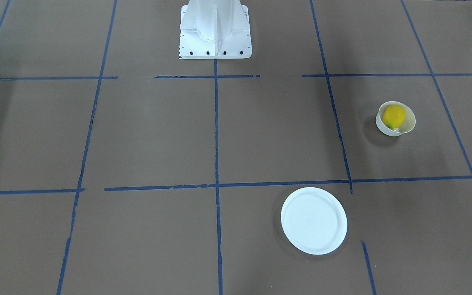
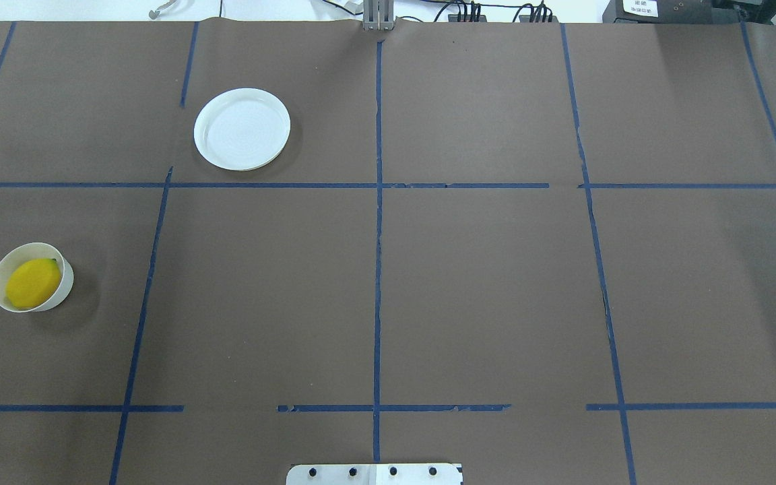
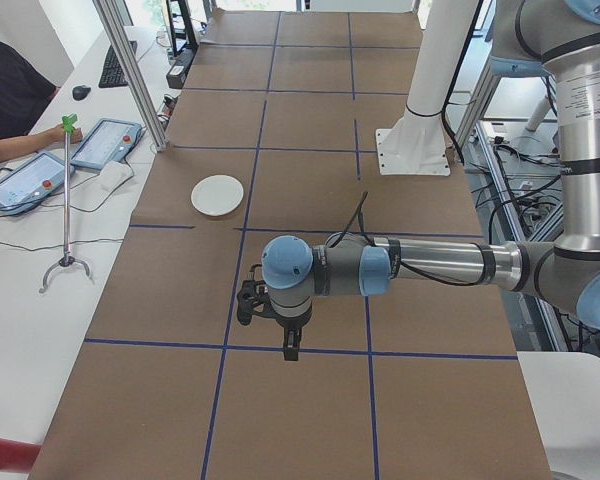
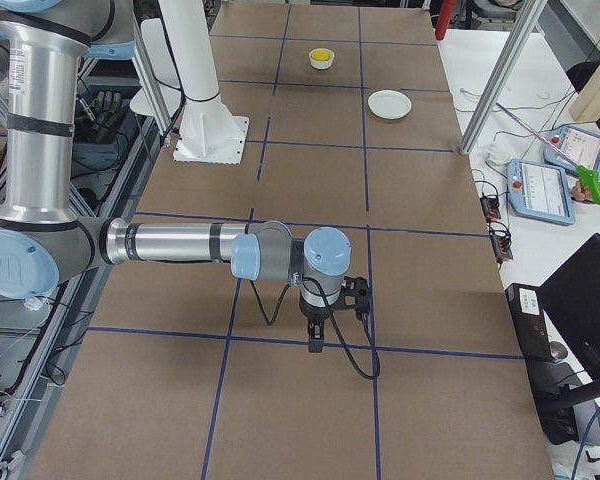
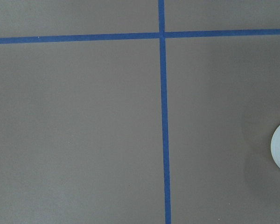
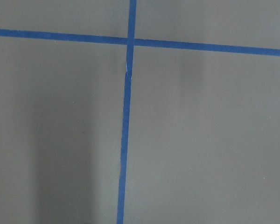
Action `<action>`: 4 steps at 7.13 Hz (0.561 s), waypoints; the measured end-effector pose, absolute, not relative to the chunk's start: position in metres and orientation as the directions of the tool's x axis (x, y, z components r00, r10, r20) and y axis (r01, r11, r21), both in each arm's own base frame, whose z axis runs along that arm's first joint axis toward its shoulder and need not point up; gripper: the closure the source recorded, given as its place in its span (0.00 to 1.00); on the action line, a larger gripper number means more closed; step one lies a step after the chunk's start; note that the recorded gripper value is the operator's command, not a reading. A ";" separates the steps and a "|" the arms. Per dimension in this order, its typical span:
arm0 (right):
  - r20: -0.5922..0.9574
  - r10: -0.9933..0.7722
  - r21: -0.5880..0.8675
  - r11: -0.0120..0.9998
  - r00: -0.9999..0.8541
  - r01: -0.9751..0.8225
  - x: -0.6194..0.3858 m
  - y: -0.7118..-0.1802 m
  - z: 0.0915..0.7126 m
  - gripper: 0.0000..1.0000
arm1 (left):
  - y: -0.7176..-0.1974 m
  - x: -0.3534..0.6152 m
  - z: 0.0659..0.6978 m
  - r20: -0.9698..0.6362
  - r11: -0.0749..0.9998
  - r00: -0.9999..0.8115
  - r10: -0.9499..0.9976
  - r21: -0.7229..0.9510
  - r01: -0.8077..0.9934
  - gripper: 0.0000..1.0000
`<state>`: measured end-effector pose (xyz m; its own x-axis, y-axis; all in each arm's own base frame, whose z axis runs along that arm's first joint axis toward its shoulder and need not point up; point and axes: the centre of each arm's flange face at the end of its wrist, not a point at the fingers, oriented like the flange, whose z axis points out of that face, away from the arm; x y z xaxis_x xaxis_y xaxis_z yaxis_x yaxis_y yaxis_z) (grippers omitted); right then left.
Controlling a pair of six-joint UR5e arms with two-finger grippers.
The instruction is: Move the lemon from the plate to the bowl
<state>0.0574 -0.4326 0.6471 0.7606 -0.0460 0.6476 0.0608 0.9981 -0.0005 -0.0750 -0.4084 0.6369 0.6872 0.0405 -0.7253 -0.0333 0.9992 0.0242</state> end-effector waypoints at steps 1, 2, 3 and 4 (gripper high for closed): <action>0.648 -0.046 -0.001 0.998 0.761 0.061 0.057 -0.433 0.647 0.00 | -0.409 -0.075 0.636 -0.725 0.999 0.687 0.042 0.026 -0.033 0.00; 0.648 -0.046 -0.001 0.998 0.761 0.061 0.057 -0.433 0.647 0.00 | -0.409 -0.075 0.635 -0.725 0.999 0.687 0.044 0.029 -0.033 0.00; 0.648 -0.046 0.000 0.998 0.761 0.061 0.057 -0.433 0.647 0.00 | -0.409 -0.075 0.635 -0.725 0.999 0.687 0.045 0.030 -0.034 0.00; 0.648 -0.046 -0.001 0.998 0.761 0.061 0.057 -0.433 0.647 0.00 | -0.409 -0.075 0.634 -0.725 0.999 0.687 0.046 0.031 -0.034 0.00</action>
<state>0.0574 -0.4326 0.6471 0.7606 -0.0459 0.6476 0.0608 0.9982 -0.0006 -0.0750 -0.4092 0.6345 0.6874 0.0456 -0.7249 -0.0337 0.9990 0.0309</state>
